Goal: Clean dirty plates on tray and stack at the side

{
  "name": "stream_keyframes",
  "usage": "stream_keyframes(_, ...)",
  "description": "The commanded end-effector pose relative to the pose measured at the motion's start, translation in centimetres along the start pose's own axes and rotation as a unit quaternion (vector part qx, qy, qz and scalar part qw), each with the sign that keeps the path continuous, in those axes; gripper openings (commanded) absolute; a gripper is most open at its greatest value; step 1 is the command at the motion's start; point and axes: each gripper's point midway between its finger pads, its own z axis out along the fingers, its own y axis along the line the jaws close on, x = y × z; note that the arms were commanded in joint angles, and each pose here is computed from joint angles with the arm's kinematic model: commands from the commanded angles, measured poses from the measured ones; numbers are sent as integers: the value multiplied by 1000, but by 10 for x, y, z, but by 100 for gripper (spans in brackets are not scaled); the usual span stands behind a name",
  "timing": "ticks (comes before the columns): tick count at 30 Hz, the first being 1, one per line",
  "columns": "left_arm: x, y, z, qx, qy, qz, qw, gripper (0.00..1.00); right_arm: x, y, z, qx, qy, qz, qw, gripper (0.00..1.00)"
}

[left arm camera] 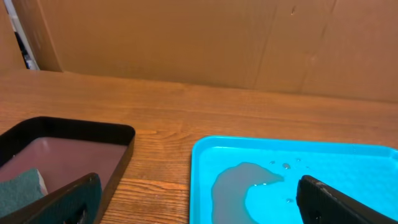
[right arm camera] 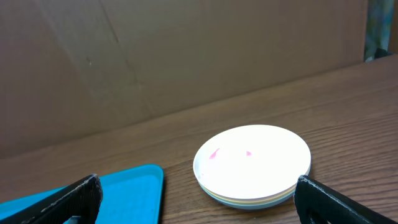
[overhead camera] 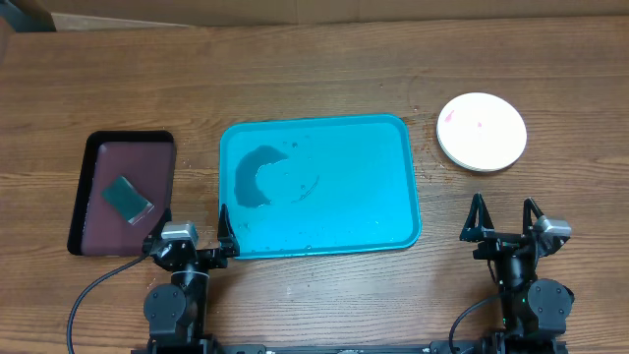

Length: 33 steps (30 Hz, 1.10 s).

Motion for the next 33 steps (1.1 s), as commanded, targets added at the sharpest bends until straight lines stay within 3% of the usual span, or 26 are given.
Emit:
stream_keyframes(1,-1,4,0,-10,-5,20,1000,100,1,-2,0,3,-4,-2,1000,100)
stream_keyframes(8,-1,5,0,-11,-4,51,999,100,1,-2,0,3,-4,-2,1000,100)
stream_keyframes(33,-2,9,0,-19,-6,50,999,100,1,-2,0,3,-4,-2,1000,100)
